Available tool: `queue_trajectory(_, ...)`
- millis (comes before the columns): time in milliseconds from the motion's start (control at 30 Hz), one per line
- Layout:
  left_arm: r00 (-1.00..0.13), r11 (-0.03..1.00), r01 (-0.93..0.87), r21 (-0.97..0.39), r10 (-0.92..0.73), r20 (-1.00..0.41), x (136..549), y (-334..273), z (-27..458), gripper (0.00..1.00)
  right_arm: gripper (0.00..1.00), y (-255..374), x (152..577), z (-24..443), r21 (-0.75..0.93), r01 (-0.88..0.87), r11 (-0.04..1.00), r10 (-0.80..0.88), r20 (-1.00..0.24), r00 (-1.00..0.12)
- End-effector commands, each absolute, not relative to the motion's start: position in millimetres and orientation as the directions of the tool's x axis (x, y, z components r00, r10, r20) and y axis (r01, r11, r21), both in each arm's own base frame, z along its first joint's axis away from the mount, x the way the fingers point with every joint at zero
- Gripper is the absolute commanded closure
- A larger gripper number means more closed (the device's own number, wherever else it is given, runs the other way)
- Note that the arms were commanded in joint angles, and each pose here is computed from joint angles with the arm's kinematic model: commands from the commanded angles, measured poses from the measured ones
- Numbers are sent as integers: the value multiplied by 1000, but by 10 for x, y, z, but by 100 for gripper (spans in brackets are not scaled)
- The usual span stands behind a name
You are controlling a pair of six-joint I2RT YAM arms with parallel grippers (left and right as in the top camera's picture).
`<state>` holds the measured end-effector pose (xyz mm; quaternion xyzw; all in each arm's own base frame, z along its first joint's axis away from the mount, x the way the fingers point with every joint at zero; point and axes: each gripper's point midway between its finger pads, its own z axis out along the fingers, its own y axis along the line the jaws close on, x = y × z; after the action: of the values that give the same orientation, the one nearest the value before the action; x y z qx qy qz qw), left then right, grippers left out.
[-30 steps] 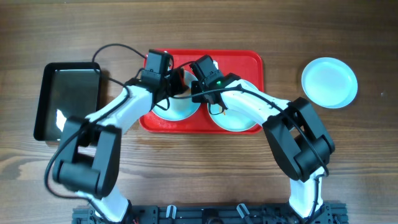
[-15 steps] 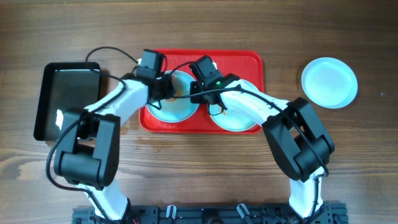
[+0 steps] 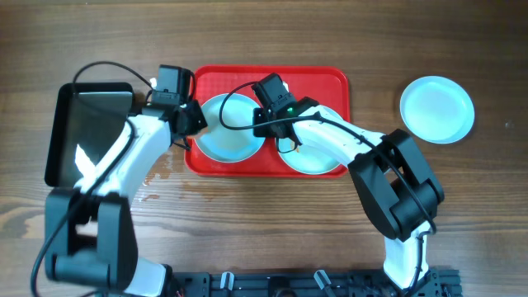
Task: Clean dirty plates on tray and stack at the side
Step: 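Scrub the plate with the sponge while the right gripper holds its rim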
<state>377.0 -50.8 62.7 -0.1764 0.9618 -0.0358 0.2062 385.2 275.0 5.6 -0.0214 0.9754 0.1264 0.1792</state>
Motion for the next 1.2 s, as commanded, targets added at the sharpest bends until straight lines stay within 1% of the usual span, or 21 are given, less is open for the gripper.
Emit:
queue_trajectory(0,-850,951,-243,-191,-303,-430,3811,-741,804,96,96,2546,3802,-202,161,-46,986,9,-320,-947)
queue_trajectory(100,-881,940,-154,-305,-270,-389,3832,-1109,744,96,96,2546,3802,-202,161,-45,986,9,-320,-947)
queue_trajectory(167,-895,931,-123,-344,-254,-367,3844,-1277,657,96,96,2546,3801,-202,161,-46,986,9,-320,-947)
queue_trajectory(267,-911,922,-149,-357,-268,-312,3802,-1415,463,96,96,2546,3802,-202,161,-46,986,9,-320,-947)
queue_trajectory(433,-953,922,-106,-373,-200,-225,3663,-1725,90,96,96,2547,3803,-202,161,-46,986,8,-321,-947)
queue_trajectory(533,-960,927,-111,-358,-193,-201,3610,-1727,8,96,96,2542,3797,-204,159,-48,986,5,-319,-948)
queue_trajectory(600,-960,940,-136,-312,-203,-193,3581,-1606,-35,96,96,2539,3793,-206,157,-48,986,4,-317,-948)
queue_trajectory(633,-960,952,-146,-268,-201,-193,3559,-1504,-64,96,96,2538,3793,-206,157,-48,986,5,-317,-948)
queue_trajectory(733,-956,975,-220,-22,-220,-195,3440,-919,-149,96,96,2538,3792,-207,157,-48,987,4,-317,-948)
queue_trajectory(800,-950,963,-261,59,-246,-192,3395,-668,-152,96,96,2540,3795,-205,157,-48,986,5,-318,-948)
queue_trajectory(900,-937,949,-308,74,-289,-196,3413,-480,-134,96,96,2539,3794,-206,157,-48,986,5,-318,-948)
queue_trajectory(967,-924,938,-334,92,-307,-227,3457,-361,-71,96,96,2537,3792,-207,156,-48,987,4,-317,-948)
queue_trajectory(1067,-881,904,-391,174,-313,-354,3586,-104,168,96,96,2541,3797,-204,158,-48,986,4,-319,-948)
queue_trajectory(1167,-842,896,-415,157,-312,-441,3740,-69,340,96,96,2545,3803,-202,160,-49,986,5,-321,-947)
